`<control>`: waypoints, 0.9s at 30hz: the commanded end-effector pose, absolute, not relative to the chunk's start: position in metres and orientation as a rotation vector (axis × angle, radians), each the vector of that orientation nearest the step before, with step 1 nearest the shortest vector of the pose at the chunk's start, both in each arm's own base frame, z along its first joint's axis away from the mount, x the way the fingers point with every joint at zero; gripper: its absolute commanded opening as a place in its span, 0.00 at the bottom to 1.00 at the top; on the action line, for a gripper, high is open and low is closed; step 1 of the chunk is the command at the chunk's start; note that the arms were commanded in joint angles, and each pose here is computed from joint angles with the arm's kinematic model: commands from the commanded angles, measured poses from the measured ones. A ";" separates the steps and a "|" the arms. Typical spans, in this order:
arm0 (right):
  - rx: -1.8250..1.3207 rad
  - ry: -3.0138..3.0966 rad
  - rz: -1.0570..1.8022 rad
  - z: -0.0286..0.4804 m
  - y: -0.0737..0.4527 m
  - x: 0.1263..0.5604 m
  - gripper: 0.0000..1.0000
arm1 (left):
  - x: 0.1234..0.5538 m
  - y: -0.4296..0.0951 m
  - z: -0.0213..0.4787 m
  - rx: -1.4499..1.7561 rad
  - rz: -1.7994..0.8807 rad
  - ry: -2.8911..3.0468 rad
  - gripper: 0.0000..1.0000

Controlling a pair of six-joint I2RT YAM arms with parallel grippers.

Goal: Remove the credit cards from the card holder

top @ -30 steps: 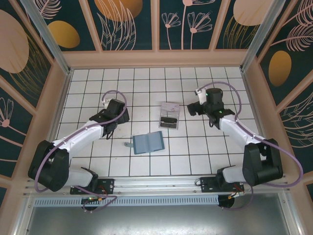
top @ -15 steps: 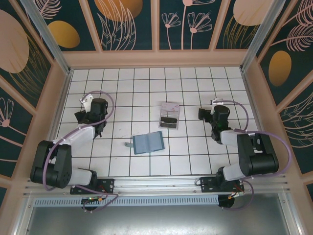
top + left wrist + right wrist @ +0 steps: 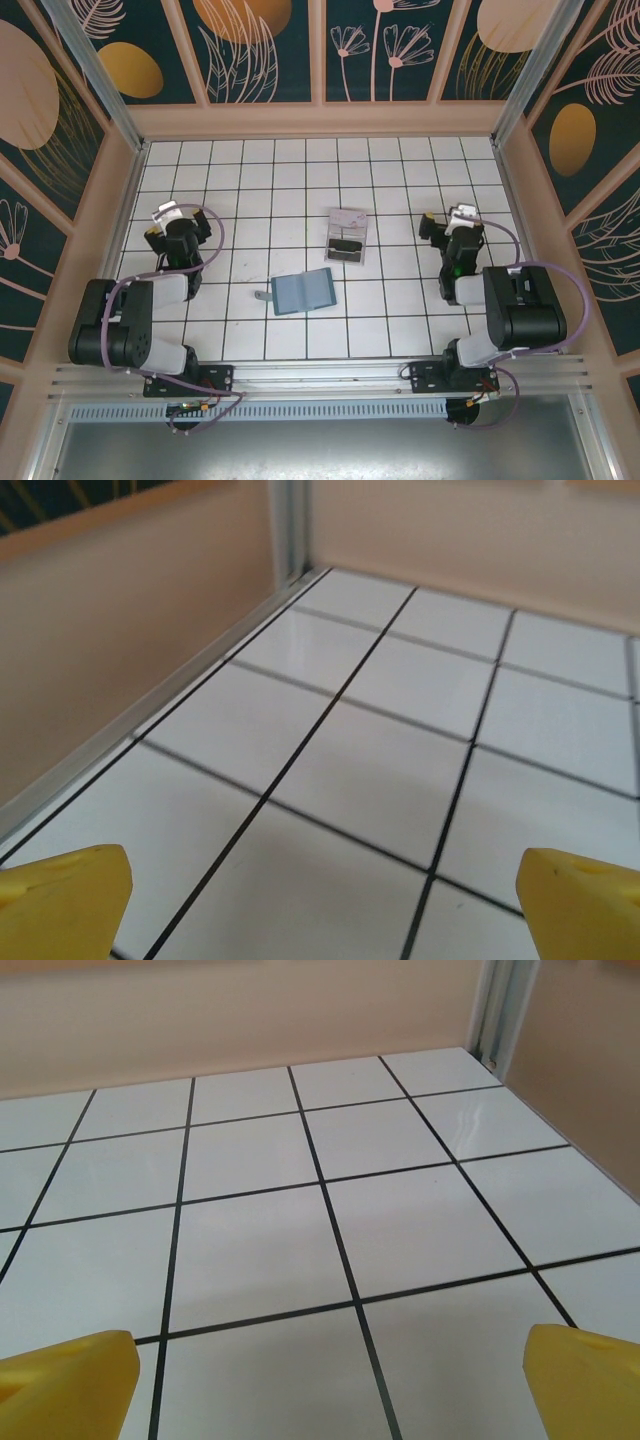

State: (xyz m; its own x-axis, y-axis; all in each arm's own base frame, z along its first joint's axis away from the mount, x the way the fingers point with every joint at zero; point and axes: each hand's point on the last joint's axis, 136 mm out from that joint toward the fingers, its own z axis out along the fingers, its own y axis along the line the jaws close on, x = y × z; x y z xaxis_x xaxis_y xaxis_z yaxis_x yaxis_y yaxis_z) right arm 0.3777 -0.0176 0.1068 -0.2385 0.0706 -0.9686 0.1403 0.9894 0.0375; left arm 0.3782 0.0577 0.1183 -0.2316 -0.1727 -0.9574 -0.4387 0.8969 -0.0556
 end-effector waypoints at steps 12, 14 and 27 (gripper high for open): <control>0.155 1.700 0.023 0.122 -0.016 0.375 0.99 | 0.373 0.026 0.138 -0.209 0.091 1.635 0.98; 0.155 1.698 0.025 0.123 -0.016 0.375 0.99 | 0.374 0.026 0.137 -0.208 0.091 1.642 0.99; 0.154 1.701 0.025 0.122 -0.016 0.375 0.99 | 0.374 0.027 0.137 -0.206 0.099 1.646 0.99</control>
